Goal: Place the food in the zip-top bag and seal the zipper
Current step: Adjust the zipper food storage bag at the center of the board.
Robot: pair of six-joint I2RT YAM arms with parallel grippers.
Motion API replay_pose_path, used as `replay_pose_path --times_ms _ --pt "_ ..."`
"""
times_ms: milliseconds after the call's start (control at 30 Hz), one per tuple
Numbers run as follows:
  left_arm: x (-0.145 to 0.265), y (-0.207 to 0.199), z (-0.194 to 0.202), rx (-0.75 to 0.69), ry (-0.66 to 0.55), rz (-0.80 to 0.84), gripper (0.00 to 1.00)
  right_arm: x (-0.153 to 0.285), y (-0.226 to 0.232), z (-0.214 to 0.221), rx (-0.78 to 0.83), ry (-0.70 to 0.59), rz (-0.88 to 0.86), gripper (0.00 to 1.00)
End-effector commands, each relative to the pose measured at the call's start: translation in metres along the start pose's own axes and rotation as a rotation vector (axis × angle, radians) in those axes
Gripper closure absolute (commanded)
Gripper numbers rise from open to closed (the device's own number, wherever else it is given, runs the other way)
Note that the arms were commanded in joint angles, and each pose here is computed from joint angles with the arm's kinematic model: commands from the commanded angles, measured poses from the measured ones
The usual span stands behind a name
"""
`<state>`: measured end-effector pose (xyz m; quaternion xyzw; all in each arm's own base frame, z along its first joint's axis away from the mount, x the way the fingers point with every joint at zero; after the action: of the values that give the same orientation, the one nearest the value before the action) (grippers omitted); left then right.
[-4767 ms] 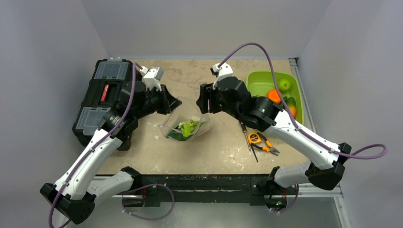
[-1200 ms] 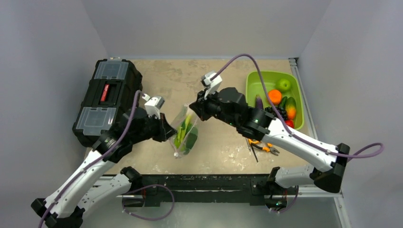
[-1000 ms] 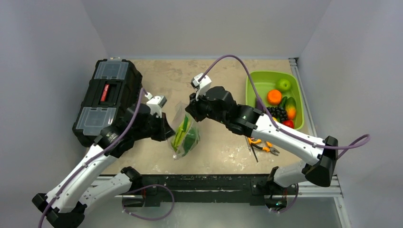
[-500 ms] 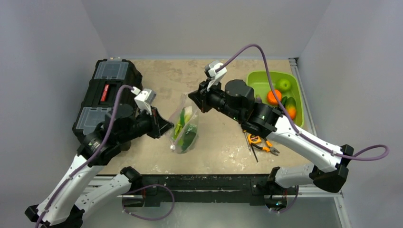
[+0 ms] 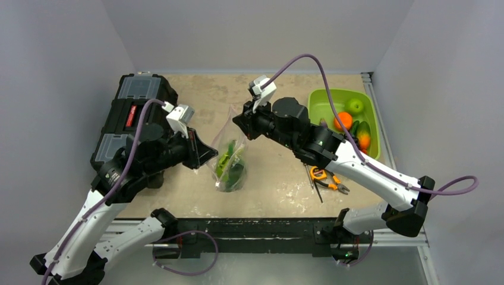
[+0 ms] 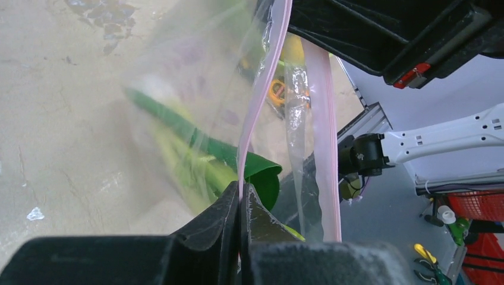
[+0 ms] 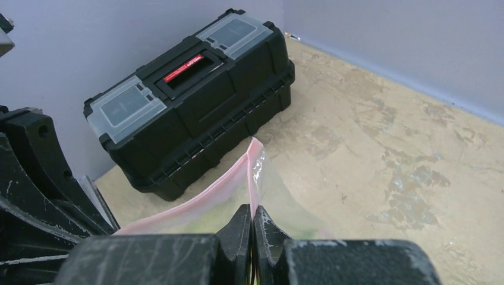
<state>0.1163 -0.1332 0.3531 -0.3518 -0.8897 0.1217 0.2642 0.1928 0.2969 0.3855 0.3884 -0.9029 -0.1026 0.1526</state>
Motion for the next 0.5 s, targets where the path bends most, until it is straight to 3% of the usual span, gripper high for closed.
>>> replay_pose_path --times_ms 0,100,267,467 --pt "-0.004 -0.003 0.000 -0.016 0.036 0.042 0.94 0.013 0.013 -0.039 -0.032 -0.156 -0.062 1.00" --pt "-0.001 -0.001 0.008 -0.010 0.061 0.036 0.79 0.012 0.014 -0.039 -0.038 -0.159 -0.076 1.00" --pt "0.005 0.001 0.017 -0.004 0.038 0.047 0.45 0.010 0.016 -0.039 -0.031 -0.152 -0.082 1.00" --pt "0.000 0.001 0.026 0.020 0.110 0.066 0.25 0.010 0.016 -0.041 -0.032 -0.156 -0.088 1.00"
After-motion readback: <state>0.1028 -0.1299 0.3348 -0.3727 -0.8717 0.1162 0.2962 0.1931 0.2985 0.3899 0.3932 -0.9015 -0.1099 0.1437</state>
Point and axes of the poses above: each gripper's point midway between its finger pads, its own x axis back along the fingers, its own y axis along the line the jaws close on, z = x × y, the point moved 8 cm from there along x, back along the fingers, and after that the axes turned 7 degrees about -x, right-handed, at the moved point
